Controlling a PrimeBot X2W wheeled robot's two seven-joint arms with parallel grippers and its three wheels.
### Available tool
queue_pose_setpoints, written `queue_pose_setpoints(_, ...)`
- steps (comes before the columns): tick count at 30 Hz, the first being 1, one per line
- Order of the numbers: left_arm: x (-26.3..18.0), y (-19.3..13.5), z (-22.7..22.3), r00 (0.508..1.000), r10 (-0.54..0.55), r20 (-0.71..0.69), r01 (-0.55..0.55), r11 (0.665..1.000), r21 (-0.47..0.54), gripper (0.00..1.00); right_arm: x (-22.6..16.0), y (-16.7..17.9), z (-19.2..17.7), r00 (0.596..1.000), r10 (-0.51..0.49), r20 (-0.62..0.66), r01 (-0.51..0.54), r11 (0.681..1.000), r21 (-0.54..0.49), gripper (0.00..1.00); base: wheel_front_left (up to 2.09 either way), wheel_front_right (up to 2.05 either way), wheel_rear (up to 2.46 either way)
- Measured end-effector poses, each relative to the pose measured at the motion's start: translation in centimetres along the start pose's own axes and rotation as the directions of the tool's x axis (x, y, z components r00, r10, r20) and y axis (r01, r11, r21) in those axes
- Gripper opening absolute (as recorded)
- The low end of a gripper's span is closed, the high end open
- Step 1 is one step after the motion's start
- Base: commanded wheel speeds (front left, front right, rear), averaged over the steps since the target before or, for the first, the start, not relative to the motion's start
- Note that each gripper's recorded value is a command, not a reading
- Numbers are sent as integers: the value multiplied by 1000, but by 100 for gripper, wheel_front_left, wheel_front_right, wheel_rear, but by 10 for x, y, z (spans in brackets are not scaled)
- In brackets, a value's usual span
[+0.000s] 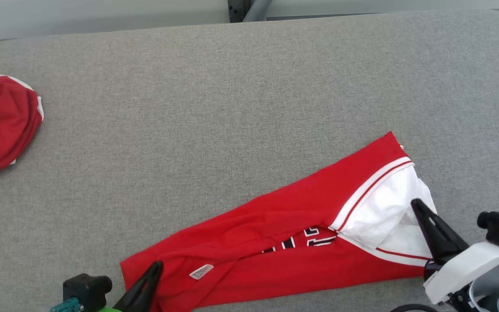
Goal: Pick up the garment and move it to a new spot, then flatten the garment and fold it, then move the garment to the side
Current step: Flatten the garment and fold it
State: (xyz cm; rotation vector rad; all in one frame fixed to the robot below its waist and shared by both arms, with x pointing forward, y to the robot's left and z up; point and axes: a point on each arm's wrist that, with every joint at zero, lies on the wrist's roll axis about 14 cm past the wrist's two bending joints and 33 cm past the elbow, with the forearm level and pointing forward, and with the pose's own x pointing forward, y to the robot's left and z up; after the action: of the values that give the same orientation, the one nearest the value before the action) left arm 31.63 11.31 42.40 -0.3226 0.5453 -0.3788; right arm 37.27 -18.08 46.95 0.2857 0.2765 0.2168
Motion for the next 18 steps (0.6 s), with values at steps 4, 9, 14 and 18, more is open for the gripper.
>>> queue_pose_setpoints(4,0,6,-14,1000,21,-22,-21,1000,-17,0,0,-1,-24,997,-5,-73,5,1000,-1,0,0,0,0)
queue_pose_setpoints(9,-1,2,-26,999,3,-35,-5,999,-35,100,1,-10,-38,992,-29,-119,25,999,-39,100,0,0,0)
queue_pose_setpoints(14,-1,34,-2,984,139,114,-145,989,43,100,0,-18,-36,991,-49,-123,43,998,-54,100,0,0,0)
queue_pose_setpoints(18,-1,44,38,945,192,266,-205,978,23,100,-4,-44,3,993,-121,-4,121,992,-44,100,0,0,0)
